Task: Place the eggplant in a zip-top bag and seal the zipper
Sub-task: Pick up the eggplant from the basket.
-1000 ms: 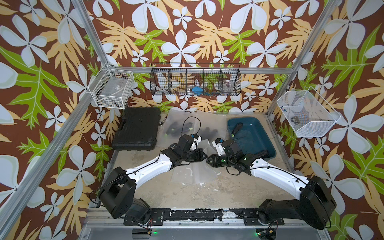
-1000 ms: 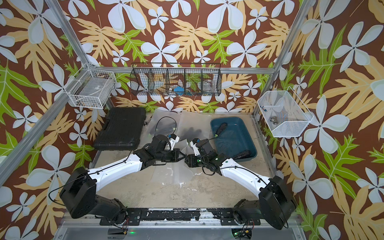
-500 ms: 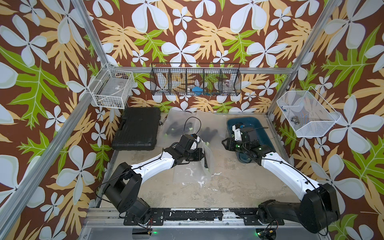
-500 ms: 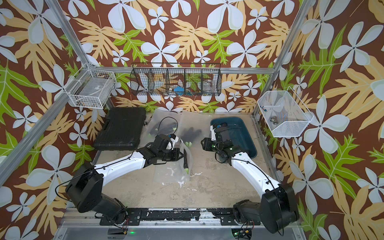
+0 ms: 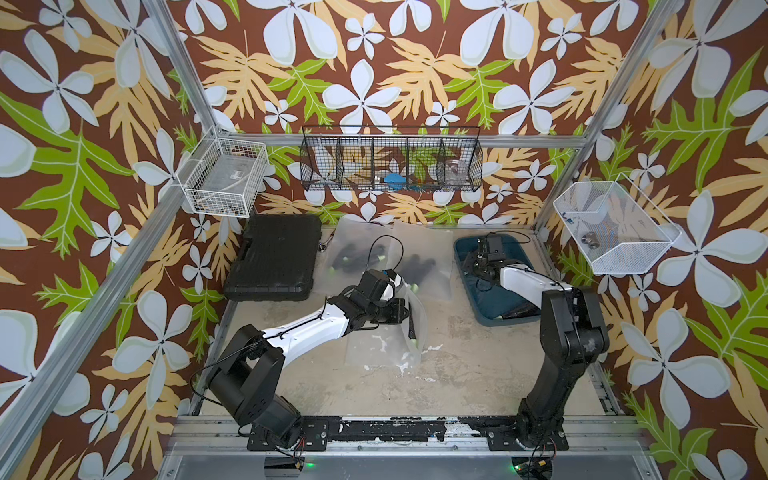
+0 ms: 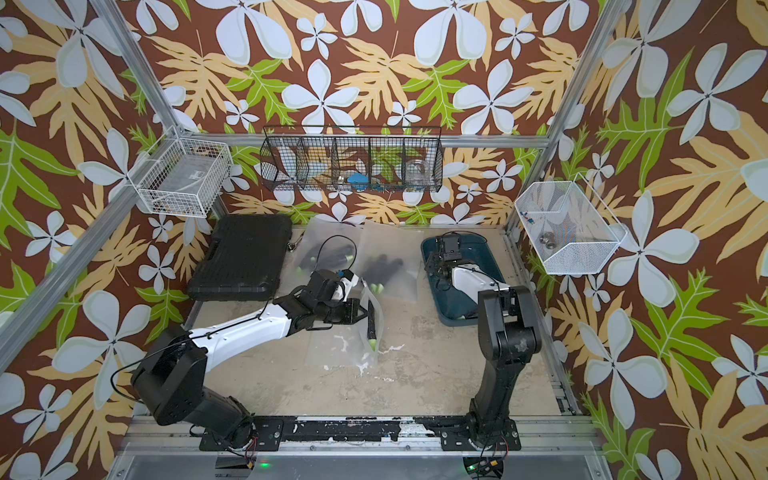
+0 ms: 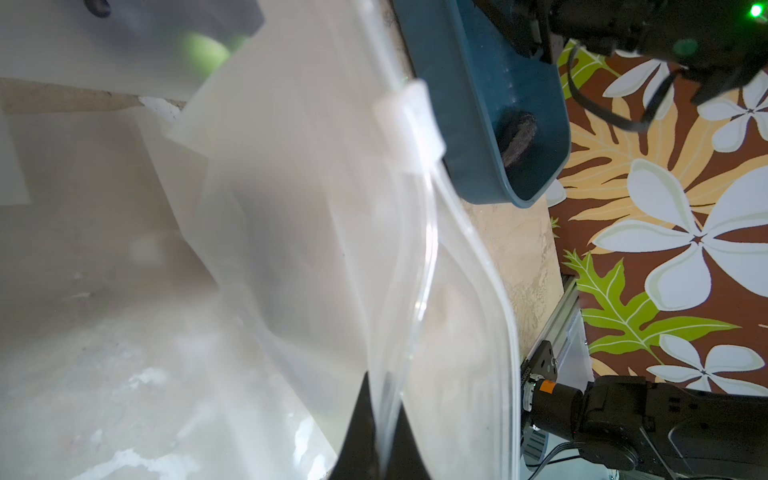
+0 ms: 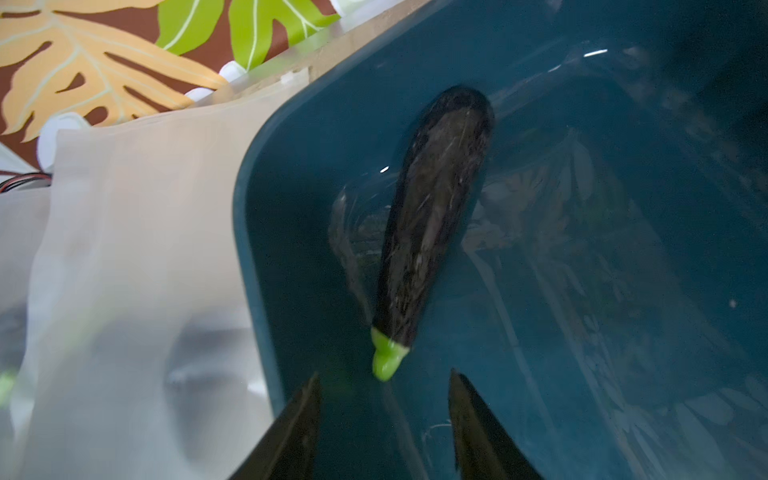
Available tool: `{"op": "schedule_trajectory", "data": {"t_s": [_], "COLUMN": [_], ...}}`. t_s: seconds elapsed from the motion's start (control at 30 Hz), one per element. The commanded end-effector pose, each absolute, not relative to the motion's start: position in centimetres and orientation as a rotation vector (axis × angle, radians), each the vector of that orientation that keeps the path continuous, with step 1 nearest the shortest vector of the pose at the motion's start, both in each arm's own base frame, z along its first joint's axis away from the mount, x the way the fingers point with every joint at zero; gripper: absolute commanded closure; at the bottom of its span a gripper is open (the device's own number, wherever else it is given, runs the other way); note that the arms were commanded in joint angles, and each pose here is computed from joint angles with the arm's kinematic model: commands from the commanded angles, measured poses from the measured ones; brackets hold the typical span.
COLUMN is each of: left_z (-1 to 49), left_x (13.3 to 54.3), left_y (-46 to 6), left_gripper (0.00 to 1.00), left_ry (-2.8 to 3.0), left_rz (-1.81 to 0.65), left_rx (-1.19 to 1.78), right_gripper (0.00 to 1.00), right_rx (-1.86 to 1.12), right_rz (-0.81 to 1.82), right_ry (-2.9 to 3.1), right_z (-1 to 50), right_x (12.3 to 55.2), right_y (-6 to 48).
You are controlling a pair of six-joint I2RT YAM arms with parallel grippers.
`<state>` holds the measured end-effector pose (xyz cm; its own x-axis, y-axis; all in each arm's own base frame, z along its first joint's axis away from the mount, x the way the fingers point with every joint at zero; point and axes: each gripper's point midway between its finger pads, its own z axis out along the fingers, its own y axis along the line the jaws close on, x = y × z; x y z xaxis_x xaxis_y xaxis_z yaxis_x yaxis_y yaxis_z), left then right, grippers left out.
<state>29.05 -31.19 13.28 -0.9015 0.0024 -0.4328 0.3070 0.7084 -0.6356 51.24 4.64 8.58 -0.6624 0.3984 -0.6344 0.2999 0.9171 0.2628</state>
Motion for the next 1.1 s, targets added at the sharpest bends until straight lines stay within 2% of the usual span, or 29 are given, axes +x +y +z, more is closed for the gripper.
{"op": "schedule_trajectory", "data": {"t_s": [0.0, 0.27, 0.4, 0.6, 0.83, 0.93, 1.07], "left_z": [13.2, 13.2, 13.3, 13.3, 12.7, 12.9, 13.0], "left_x": [29.3, 29.6, 29.9, 30.5, 31.2, 31.3, 31.4], "left_y": [-31.4, -31.7, -31.8, -31.9, -32.0, -32.1, -32.1], "left_gripper": [1.00, 1.00, 1.00, 1.00, 1.00, 1.00, 1.00], "left_ry": [2.503, 2.500, 2.496, 2.489, 2.485, 2.478, 2.470], "left_rz": [-1.044, -1.042, -1.030, -1.003, -0.977, -0.982, -0.973], "left_rx": [0.252, 0.264, 0.270, 0.282, 0.286, 0.286, 0.283], "right_gripper": [0.48, 0.49, 0.58, 0.70, 0.72, 0.73, 0.73], "right_rx": [0.511, 0.540, 0.556, 0.519, 0.448, 0.365, 0.116], "right_rz": [0.141, 0.143, 0.123, 0.119, 0.169, 0.295, 0.493], "right_ry": [2.328, 2.407, 2.417, 2.373, 2.314, 2.315, 2.307], "right_z": [8.0, 3.7, 3.1, 7.2, 13.2, 15.6, 18.6], "right_x": [53.1, 55.9, 55.2, 54.3, 51.0, 48.7, 43.7], "right_y": [3.8, 3.3, 3.0, 2.2, 2.9, 5.9, 13.8]}}
